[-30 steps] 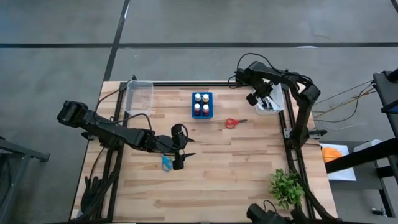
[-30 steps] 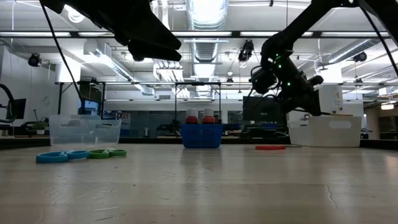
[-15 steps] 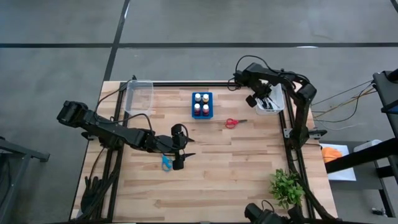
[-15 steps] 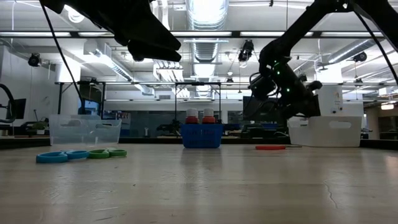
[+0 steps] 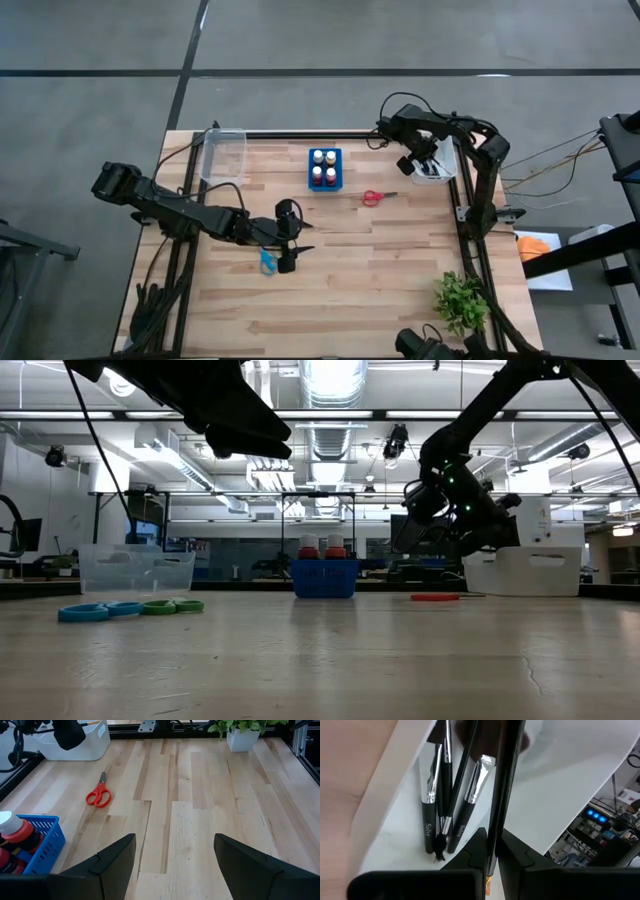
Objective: Pick & Place Paint Supplies
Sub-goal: Put the black eyebrow brush into the white bin, then put the red scissors into the transparent bin
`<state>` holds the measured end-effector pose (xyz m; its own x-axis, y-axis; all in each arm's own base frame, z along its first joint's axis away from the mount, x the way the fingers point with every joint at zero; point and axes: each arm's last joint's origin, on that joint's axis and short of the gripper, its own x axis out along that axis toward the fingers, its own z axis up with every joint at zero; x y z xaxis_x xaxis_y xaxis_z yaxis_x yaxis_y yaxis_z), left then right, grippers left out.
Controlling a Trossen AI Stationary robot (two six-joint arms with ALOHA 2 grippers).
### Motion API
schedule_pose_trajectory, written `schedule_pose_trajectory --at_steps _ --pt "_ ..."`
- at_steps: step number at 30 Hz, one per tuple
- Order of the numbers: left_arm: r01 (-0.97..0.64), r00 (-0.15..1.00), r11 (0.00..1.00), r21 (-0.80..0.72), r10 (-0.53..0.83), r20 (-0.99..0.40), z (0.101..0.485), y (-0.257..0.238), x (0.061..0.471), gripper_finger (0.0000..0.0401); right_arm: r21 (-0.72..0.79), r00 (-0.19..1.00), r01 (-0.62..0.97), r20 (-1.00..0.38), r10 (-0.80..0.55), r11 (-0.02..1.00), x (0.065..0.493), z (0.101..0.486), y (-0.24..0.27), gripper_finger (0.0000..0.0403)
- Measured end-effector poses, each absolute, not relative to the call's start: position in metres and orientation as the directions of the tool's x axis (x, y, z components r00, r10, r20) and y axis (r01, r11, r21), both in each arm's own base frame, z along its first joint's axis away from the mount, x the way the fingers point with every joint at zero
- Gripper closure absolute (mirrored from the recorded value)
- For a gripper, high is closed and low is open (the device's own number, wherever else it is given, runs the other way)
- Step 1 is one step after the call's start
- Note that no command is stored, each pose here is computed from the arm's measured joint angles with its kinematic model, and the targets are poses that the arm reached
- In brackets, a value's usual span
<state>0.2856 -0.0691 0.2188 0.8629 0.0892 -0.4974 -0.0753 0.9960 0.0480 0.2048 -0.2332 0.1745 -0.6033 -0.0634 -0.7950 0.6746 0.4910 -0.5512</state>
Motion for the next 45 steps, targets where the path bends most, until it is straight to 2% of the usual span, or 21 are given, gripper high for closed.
schedule_pose_trajectory --at_steps 8,21,25,30,33,36,40,43,45 --pt "-0.075 0.863 0.996 0.048 0.089 -0.498 0.219 -0.069 0.286 0.0122 -0.564 -0.611 0.661 -0.787 -0.08 0.495 0.204 0.173 -0.233 0.0381" --pt "-0.073 0.863 0.996 0.052 0.089 -0.498 0.219 -0.069 0.286 0.0122 -0.559 -0.6 0.658 -0.794 -0.098 0.505 0.204 0.177 -0.233 0.0237" --pt "-0.073 0.863 0.996 0.052 0.089 -0.498 0.219 -0.069 0.286 0.0122 -0.554 -0.577 0.67 -0.807 -0.123 0.493 0.203 0.189 -0.23 0.0216" --pt "-0.07 0.862 0.996 0.058 0.089 -0.499 0.218 -0.069 0.285 0.0122 -0.538 -0.51 0.686 -0.836 -0.204 0.489 0.204 0.218 -0.214 0.0212" --pt "-0.06 0.862 0.995 0.075 0.089 -0.499 0.218 -0.069 0.285 0.0122 -0.508 -0.423 0.71 -0.861 -0.282 0.488 0.206 0.242 -0.199 0.0212" --pt "-0.059 0.862 0.995 0.076 0.089 -0.499 0.218 -0.069 0.285 0.0122 -0.403 -0.248 0.757 -0.905 -0.345 0.515 0.211 0.266 -0.18 0.0211" --pt "-0.059 0.862 0.995 0.076 0.089 -0.499 0.218 -0.069 0.285 0.0122 -0.2 0.082 0.726 -0.925 -0.371 0.658 0.222 0.293 -0.143 0.0211" --pt "-0.059 0.862 0.995 0.076 0.089 -0.5 0.218 -0.069 0.285 0.0122 -0.086 0.308 0.619 -0.888 -0.342 0.781 0.228 0.306 -0.109 0.0211" --pt "-0.059 0.862 0.995 0.076 0.089 -0.5 0.218 -0.069 0.285 0.0122 -0.044 0.417 0.539 -0.853 -0.313 0.841 0.229 0.309 -0.086 0.0211"
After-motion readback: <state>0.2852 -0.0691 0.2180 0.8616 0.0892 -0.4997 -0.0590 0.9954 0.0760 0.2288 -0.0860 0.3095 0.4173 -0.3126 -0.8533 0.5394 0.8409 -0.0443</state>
